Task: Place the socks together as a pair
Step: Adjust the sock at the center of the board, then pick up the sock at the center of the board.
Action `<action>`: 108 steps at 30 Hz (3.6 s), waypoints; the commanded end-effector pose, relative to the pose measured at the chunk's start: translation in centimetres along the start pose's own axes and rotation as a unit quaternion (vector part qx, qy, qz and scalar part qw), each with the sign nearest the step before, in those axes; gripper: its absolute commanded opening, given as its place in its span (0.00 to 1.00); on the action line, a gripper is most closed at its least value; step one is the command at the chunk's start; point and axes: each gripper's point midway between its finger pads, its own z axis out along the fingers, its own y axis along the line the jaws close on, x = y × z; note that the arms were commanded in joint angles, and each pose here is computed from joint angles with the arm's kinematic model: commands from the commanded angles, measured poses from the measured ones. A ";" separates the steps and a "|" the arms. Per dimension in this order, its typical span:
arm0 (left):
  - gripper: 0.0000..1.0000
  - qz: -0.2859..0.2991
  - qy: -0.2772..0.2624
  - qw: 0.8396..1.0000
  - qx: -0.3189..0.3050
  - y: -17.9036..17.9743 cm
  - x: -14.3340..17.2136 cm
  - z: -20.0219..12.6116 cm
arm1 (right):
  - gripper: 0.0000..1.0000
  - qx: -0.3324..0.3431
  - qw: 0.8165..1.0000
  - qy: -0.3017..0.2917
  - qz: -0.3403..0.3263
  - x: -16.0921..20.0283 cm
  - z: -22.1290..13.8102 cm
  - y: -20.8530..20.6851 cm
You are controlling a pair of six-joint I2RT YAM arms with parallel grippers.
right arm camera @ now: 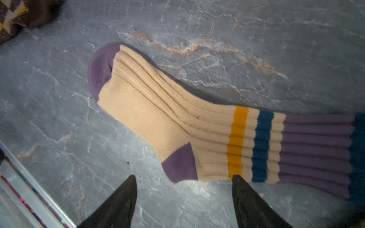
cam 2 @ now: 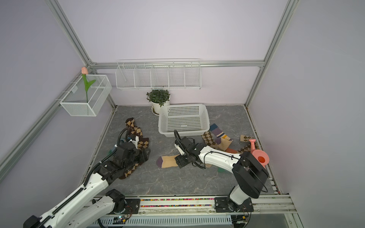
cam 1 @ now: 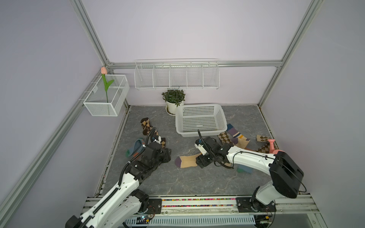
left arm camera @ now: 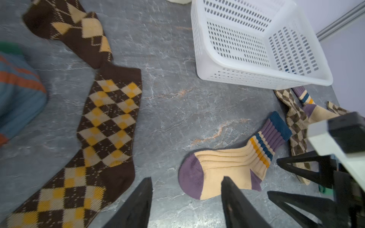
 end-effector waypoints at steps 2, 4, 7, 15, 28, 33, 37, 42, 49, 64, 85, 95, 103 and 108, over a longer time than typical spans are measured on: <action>0.58 -0.014 -0.016 0.999 -0.033 1.8 0.2 -0.9 | 0.79 0.035 0.999 0.017 0.023 -0.1 1.1 -0.6; 0.57 -0.017 -0.013 1.000 -0.023 1.5 0.4 -0.8 | 0.80 0.036 0.999 0.022 0.027 -0.3 1.8 -0.3; 0.57 -0.021 -0.009 1.000 -0.008 1.2 0.9 -0.3 | 0.81 0.042 0.998 0.036 0.030 -0.4 2.8 -0.1; 0.57 -0.018 0.001 1.000 0.018 0.4 1.4 0.5 | 0.73 0.066 0.993 0.057 0.079 0.3 5.4 -0.8; 0.58 -0.020 0.026 0.998 0.047 -0.5 2.7 1.0 | 0.62 0.052 0.983 -0.024 0.173 -4.8 6.6 -0.2; 0.58 -0.028 0.057 0.997 0.050 -0.6 4.1 2.5 | 0.62 0.062 0.980 -0.040 0.187 -5.7 6.8 -0.9; 0.59 -0.027 0.089 0.994 0.050 -0.9 5.2 4.3 | 0.63 0.042 0.980 -0.071 0.183 -6.4 4.9 -0.6; 0.59 -0.019 0.131 0.990 0.040 -1.7 5.6 6.8 | 0.69 -0.013 0.979 -0.133 0.153 -7.6 -1.4 1.6; 0.58 -0.011 0.174 0.984 0.039 -3.3 5.9 9.4 | 0.74 0.018 0.978 -0.165 0.128 -4.9 -9.1 -0.9; 0.57 0.024 0.229 0.973 0.007 -3.0 7.1 13.1 | 0.75 0.073 0.947 -0.195 0.244 0.9 -13.7 -13.7; 0.56 0.083 0.150 0.984 -0.039 -2.6 -0.5 11.4 | 0.70 0.107 0.933 -0.178 0.293 0.5 -13.8 -20.5; 0.56 0.073 0.059 0.996 -0.008 -2.8 -2.3 4.7 | 0.67 0.179 0.922 -0.113 0.325 -1.2 -13.6 -29.1; 0.57 0.073 0.041 0.996 0.014 -2.8 -2.0 3.1 | 0.70 0.207 0.925 -0.010 0.318 2.8 -11.3 -29.4; 0.57 0.072 0.045 0.996 0.026 -3.2 -1.8 3.3 | 0.70 0.211 0.923 0.046 0.318 4.9 -9.3 -29.2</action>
